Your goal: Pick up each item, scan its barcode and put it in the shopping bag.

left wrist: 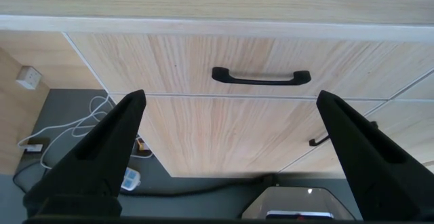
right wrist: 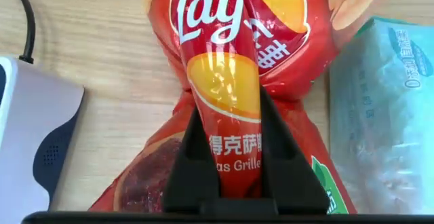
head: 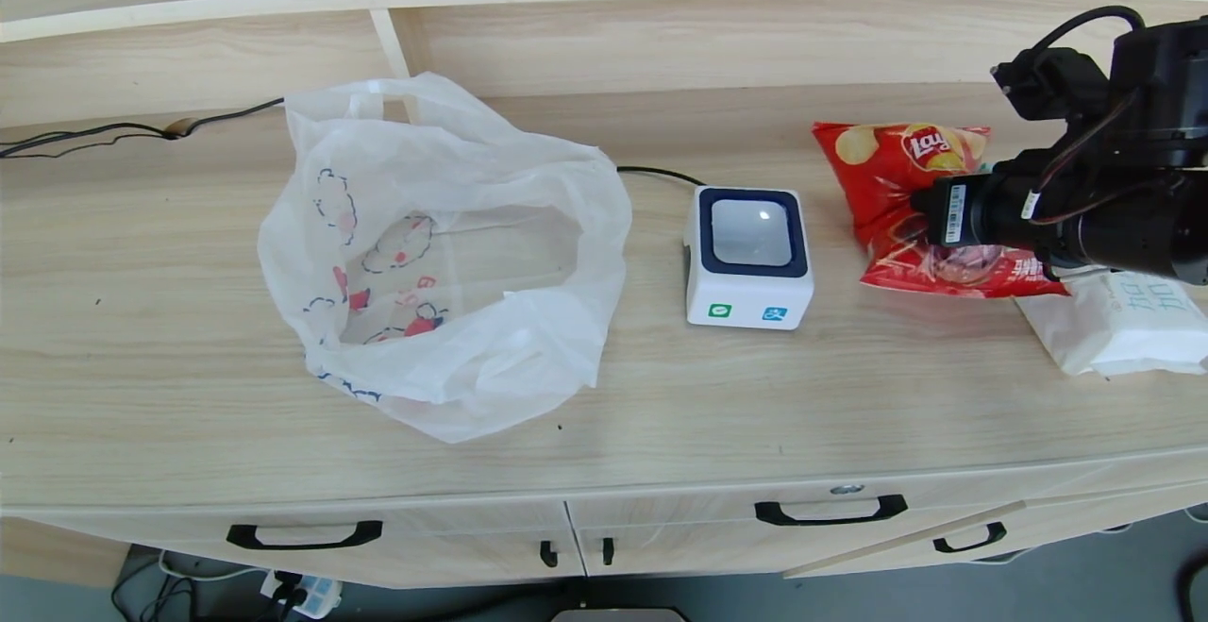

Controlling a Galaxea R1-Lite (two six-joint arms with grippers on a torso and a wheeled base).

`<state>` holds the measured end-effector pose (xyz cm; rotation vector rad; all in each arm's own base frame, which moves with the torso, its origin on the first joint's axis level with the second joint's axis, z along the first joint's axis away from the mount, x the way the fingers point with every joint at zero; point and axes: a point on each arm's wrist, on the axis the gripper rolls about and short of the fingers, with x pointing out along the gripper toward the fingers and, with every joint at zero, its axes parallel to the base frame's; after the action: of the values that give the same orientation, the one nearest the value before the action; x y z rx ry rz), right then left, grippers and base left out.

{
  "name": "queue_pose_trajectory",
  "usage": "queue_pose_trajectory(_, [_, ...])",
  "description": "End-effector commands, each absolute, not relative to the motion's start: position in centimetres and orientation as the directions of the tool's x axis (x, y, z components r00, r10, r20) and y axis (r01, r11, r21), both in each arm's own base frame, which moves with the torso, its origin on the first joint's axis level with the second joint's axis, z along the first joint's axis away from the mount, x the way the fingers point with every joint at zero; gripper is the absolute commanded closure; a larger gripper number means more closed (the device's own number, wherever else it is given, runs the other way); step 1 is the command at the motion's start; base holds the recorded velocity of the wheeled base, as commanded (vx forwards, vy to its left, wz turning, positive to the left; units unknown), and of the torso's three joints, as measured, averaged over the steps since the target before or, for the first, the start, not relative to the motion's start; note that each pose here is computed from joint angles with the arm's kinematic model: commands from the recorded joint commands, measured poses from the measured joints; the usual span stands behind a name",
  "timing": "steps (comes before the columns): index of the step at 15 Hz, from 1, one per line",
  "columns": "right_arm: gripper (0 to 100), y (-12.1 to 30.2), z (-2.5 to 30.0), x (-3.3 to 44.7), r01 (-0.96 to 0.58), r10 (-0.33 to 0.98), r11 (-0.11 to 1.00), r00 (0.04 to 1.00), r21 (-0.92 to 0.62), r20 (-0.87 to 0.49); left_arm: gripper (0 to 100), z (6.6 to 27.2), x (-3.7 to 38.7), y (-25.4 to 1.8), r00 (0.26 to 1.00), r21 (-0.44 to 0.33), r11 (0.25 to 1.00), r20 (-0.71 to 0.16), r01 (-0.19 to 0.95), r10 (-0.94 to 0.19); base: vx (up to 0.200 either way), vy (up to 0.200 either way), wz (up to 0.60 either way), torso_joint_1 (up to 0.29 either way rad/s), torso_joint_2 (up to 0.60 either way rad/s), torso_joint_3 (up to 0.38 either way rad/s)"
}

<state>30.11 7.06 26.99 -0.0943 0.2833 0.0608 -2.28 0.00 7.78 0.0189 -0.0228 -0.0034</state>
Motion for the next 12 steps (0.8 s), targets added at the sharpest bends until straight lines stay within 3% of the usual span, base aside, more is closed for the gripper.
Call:
queue_pose_trajectory(1, [100,6.8,27.5,28.9,-0.085,0.061,0.993,0.961,-0.077,-0.268,0,7.8,-2.3,0.0,1.0,0.02,1.0,0.021,0.003,-0.003,0.0,0.0,0.0,0.0,0.0,0.0])
queue_pose_trajectory(7, [100,7.5,28.4,22.6,-0.178,0.174,0.984,0.977,-0.019,-0.124,0,7.8,-2.3,0.0,1.0,0.02,1.0,0.021,0.003,-0.003,0.0,0.0,0.0,0.0,0.0,0.0])
queue_pose_trajectory(12, [100,6.4,27.6,17.0,-0.208,0.22,0.966,0.973,0.156,-0.065,0,7.8,-2.3,0.0,1.0,0.02,1.0,0.02,0.003,-0.003,0.0,0.0,0.0,0.0,0.0,0.0])
